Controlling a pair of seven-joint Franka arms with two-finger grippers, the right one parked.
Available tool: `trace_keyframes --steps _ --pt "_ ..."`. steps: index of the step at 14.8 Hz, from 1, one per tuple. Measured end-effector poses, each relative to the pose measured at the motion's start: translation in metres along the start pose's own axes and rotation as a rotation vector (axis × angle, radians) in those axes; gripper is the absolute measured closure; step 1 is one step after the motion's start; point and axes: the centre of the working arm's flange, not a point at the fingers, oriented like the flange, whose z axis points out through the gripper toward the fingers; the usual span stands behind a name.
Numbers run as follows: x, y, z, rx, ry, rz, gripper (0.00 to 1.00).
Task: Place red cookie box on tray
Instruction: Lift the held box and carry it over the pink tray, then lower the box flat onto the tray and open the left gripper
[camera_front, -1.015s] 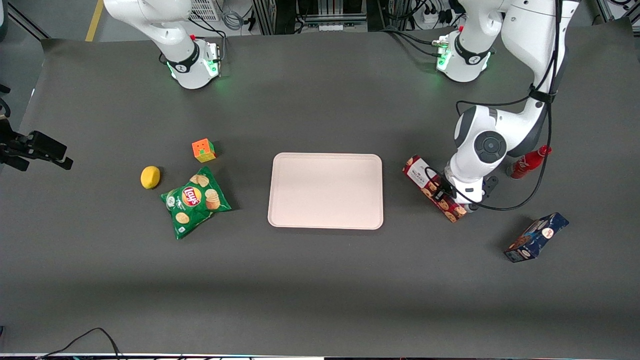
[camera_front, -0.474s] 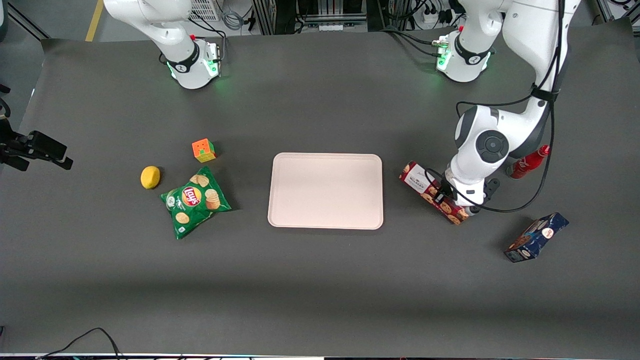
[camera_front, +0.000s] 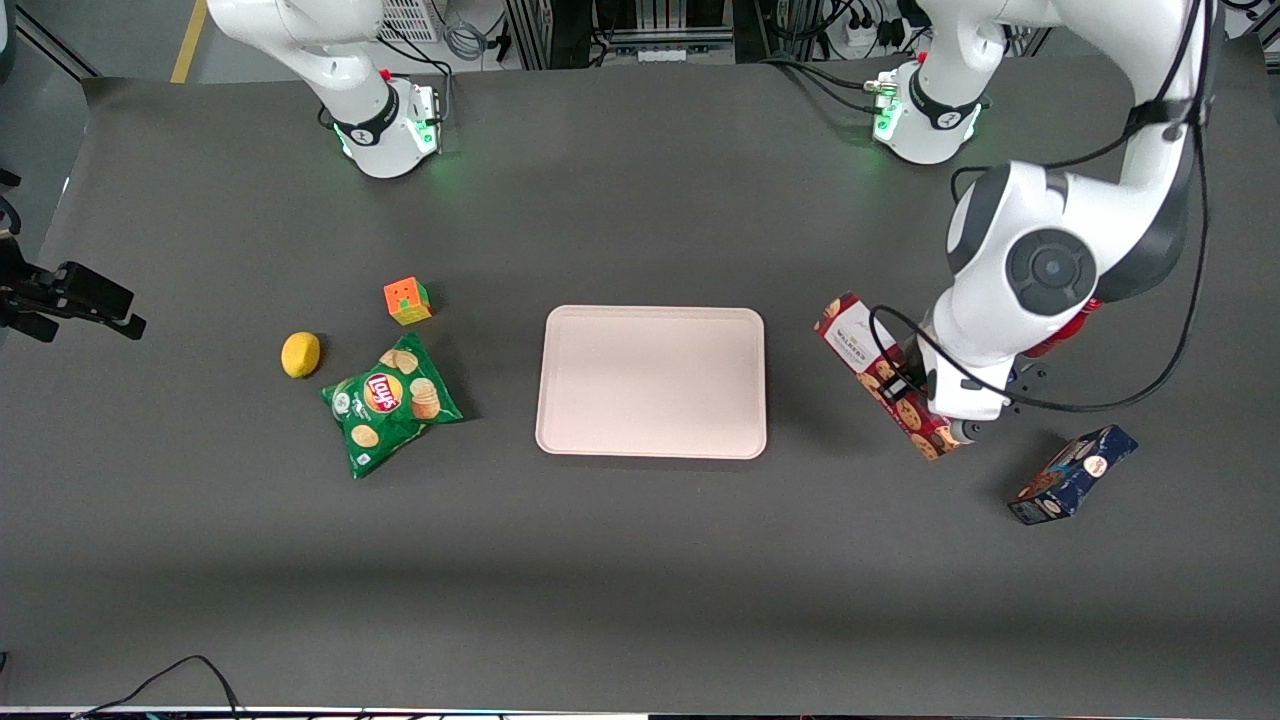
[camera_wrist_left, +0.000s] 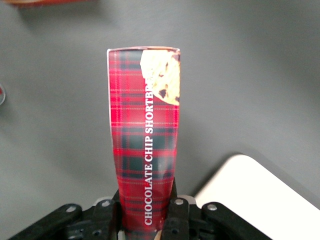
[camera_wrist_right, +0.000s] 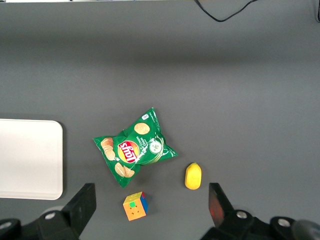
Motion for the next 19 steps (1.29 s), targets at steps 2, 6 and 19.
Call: trace_keyframes --steps 2,6,19 --pt "-0.015 0.022 -0.034 -0.041 0.04 0.081 0.68" --pt "-0.03 0.049 -0.104 -0.112 0.106 0.268 0.68" --pt "-0.124 0.143 0.024 0.06 0.01 0.587 0.72"
